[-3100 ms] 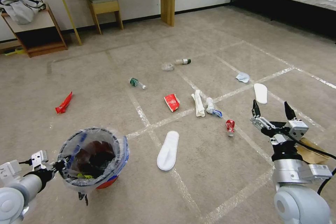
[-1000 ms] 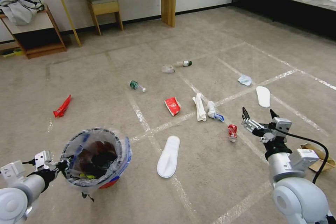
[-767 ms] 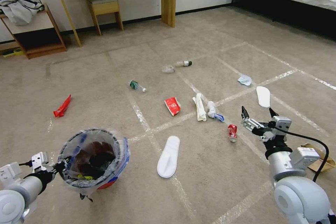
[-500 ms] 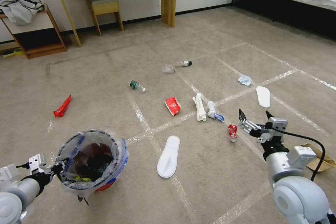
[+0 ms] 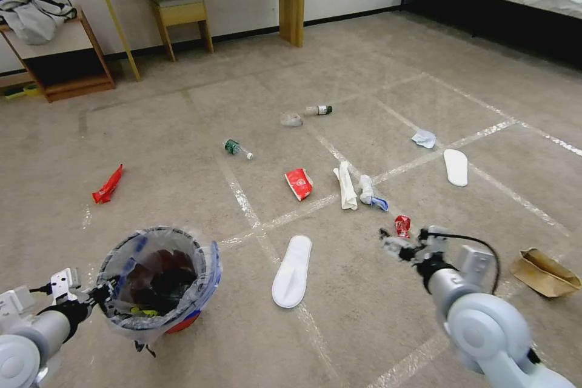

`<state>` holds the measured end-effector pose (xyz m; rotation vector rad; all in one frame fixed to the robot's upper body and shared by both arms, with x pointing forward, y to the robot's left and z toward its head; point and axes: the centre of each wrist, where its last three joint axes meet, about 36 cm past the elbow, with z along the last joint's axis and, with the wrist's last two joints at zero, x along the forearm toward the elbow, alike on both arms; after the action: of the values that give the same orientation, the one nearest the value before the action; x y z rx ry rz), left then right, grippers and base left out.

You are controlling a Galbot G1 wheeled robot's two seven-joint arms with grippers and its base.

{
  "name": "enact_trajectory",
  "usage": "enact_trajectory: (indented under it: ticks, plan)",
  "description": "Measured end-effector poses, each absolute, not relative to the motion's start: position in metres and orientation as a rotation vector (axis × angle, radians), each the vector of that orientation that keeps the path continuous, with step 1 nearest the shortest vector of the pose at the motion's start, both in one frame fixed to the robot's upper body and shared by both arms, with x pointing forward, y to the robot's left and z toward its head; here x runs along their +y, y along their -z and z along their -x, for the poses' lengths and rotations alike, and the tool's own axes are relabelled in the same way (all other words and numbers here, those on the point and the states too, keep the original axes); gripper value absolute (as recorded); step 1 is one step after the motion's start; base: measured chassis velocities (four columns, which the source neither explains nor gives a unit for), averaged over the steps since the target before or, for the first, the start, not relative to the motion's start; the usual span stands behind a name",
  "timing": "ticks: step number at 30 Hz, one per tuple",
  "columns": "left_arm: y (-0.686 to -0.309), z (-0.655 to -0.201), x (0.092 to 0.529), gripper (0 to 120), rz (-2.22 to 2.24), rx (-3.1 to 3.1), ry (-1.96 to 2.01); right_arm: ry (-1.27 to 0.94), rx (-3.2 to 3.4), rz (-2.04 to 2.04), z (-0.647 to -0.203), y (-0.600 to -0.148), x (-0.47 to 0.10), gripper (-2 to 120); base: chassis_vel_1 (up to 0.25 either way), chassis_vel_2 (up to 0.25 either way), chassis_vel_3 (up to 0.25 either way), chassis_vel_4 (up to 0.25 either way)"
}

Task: Pick up the trash bin and place the garbage on the floor into it.

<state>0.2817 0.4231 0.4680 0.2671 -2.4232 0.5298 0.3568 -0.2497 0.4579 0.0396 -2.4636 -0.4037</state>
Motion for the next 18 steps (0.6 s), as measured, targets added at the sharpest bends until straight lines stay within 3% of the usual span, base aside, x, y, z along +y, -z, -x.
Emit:
enact_trajectory:
  ticks: [9, 18]
  plan:
    - [-0.463, -0.274, 0.427, 1, -0.314, -2.409, -0.528, 0.434, -2.2, -0.089, -0.407, -0.407, -0.197, 100, 0.0, 0.0, 0.0, 0.0]
    - [-0.458, -0.27, 0.428, 1, -0.34, -2.398, -0.532, 0.421, -2.067, -0.119, -0.423, -0.371, -0.134, 100, 0.0, 0.0, 0.0, 0.0]
